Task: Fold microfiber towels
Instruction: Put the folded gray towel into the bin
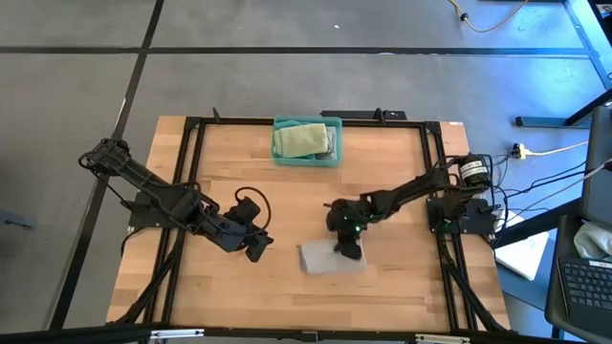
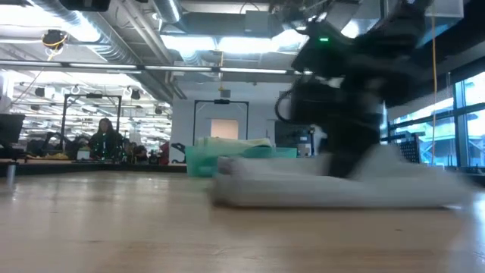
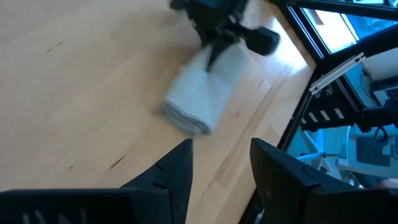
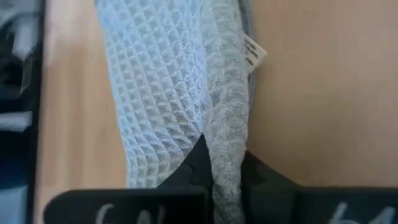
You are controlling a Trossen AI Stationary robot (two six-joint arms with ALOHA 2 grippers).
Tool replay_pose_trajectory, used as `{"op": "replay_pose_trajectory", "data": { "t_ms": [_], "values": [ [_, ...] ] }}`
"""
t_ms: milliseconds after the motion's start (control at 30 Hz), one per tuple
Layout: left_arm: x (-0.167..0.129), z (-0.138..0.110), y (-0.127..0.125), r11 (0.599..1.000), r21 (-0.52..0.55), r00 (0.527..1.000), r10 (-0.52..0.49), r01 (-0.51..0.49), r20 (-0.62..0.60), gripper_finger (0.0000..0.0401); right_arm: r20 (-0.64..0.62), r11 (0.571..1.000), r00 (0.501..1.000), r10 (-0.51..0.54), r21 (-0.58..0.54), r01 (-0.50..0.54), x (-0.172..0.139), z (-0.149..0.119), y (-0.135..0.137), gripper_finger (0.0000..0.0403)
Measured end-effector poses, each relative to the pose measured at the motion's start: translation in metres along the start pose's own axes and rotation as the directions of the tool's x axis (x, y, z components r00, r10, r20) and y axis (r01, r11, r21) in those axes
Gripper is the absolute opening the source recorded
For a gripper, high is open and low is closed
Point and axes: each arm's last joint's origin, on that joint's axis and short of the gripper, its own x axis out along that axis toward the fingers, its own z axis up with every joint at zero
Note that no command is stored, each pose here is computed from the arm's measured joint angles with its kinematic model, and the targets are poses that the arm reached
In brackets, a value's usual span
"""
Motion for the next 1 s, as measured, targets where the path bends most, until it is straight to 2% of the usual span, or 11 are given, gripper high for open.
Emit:
{"op": "replay_pose_trajectory", "data": {
  "t_ms": [67,300,600,733,900,1000],
  "values": [
    [0.000,0.000,0.000,1.000,0.000,1.000,0.000,0.000,0.000,0.0150,0.027,0.999,0.999,-0.046,-0.011,0.046,-0.010,0.016,0.000,0.0018],
    [0.000,0.000,0.000,1.000,0.003,1.000,0.003,-0.003,-0.002,0.0150,0.039,0.984,0.994,-0.104,-0.144,0.108,-0.052,0.076,0.003,0.0018],
    [-0.003,-0.009,0.000,0.999,0.033,1.000,0.007,-0.006,-0.028,0.0150,0.229,0.920,0.944,-0.239,-0.257,0.295,-0.151,0.155,-0.008,0.0018],
    [-0.004,-0.012,0.001,0.999,0.042,0.999,0.020,-0.019,-0.034,0.0150,0.324,0.880,0.897,-0.302,-0.268,0.393,-0.194,0.173,-0.024,0.0018],
    [-0.004,-0.012,0.002,0.998,0.046,0.999,0.031,-0.030,-0.031,0.0150,0.373,0.877,0.881,-0.290,-0.264,0.401,-0.223,0.179,-0.040,0.0018],
    [-0.004,-0.011,0.002,0.998,0.048,0.999,0.038,-0.037,-0.019,0.0150,0.378,0.822,0.865,-0.329,-0.337,0.460,-0.230,0.178,-0.048,0.0018]
  ]
}}
